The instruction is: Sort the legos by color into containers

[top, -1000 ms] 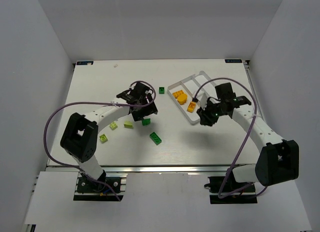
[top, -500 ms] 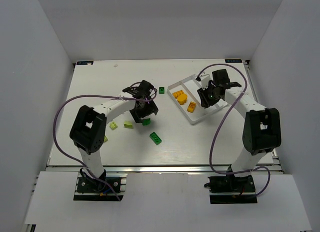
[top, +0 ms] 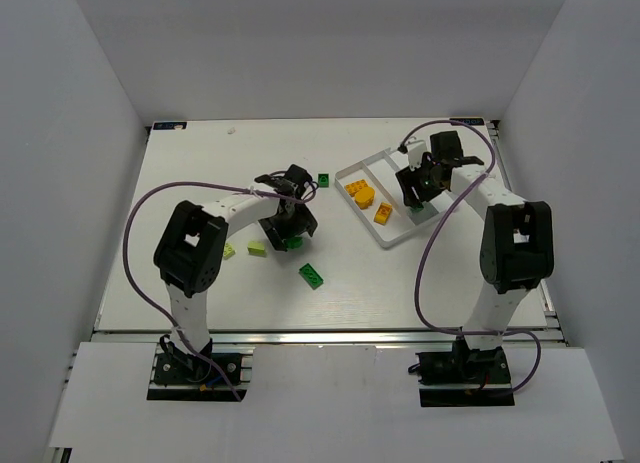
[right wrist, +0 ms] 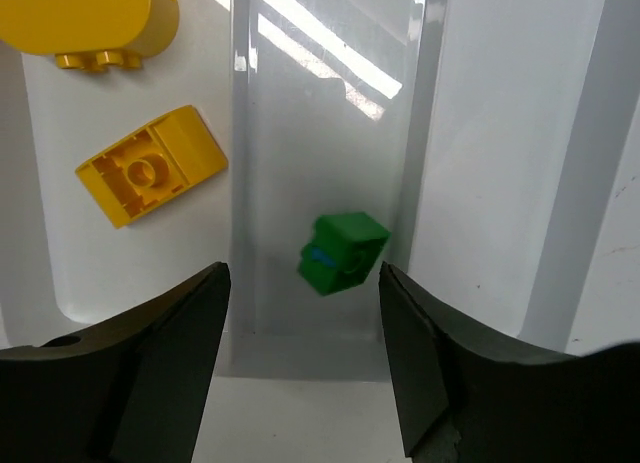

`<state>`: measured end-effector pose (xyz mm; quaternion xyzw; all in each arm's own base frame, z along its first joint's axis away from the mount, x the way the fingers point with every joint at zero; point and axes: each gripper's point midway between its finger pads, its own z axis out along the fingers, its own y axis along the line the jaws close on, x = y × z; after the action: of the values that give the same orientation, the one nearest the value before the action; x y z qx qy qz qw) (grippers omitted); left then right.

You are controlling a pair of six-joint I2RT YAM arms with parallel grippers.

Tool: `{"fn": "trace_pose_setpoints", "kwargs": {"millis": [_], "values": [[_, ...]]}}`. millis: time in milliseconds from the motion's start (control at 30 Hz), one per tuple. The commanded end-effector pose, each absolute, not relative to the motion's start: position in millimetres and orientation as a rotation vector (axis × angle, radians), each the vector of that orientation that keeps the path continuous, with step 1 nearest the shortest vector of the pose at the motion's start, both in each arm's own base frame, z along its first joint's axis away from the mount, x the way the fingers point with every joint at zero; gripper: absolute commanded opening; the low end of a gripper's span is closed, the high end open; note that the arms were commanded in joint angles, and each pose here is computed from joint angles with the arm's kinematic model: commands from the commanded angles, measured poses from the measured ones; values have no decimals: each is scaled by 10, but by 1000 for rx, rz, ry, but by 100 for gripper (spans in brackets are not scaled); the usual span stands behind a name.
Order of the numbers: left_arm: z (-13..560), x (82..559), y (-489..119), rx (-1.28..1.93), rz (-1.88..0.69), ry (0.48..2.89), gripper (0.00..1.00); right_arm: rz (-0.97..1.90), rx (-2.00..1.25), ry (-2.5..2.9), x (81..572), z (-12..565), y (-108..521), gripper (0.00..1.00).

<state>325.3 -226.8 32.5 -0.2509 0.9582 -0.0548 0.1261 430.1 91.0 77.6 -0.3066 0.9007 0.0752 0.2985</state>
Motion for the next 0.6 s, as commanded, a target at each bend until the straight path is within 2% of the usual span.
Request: {"fn": "trace_pose_setpoints", "kwargs": {"millis": [0, 67, 100, 167, 200, 267, 300, 333, 367, 400, 467, 500, 567], "values": [[405, 3345, -2314, -740, -163, 2762, 84, 250, -820, 2322, 4381, 1037, 974, 67], [400, 3370, -2315, -743, -153, 2759, 78, 301, -819, 2286, 4342, 1186, 1049, 68], [398, 3379, -2317, -741, -149, 2759, 66, 320, -819, 2273, 4326, 1243, 1060, 69], [417, 3411, -2331, -738, -155, 2751, 52, 378, -827, 2235, 4244, 1403, 1129, 69], [422, 3418, -2334, -733, -158, 2750, 37, 398, -832, 2205, 4198, 1521, 1157, 70], [451, 3437, -2337, -716, -161, 2745, 26, 444, -846, 2170, 4117, 1610, 1209, 71], [460, 3444, -2340, -707, -163, 2744, 22, 447, -850, 2139, 4083, 1722, 1214, 80], [486, 3471, -2357, -670, -179, 2740, 16, 470, -860, 2116, 4049, 1768, 1244, 81], [523, 3505, -2393, -637, -203, 2737, 13, 477, -863, 2109, 4006, 1767, 1247, 88], [573, 3534, -2460, -596, -250, 2739, 9, 472, -868, 2071, 3972, 1884, 1246, 89], [828, 3728, -2709, -378, -395, 2671, 5, 477, -899, 2034, 3902, 1905, 1249, 89], [1006, 3790, -3013, -257, -583, 2627, 5, 463, -894, 2000, 3868, 2002, 1247, 89], [1211, 3828, -3315, -66, -757, 2565, 6, 450, -873, 1954, 3870, 2052, 1221, 89]]}}
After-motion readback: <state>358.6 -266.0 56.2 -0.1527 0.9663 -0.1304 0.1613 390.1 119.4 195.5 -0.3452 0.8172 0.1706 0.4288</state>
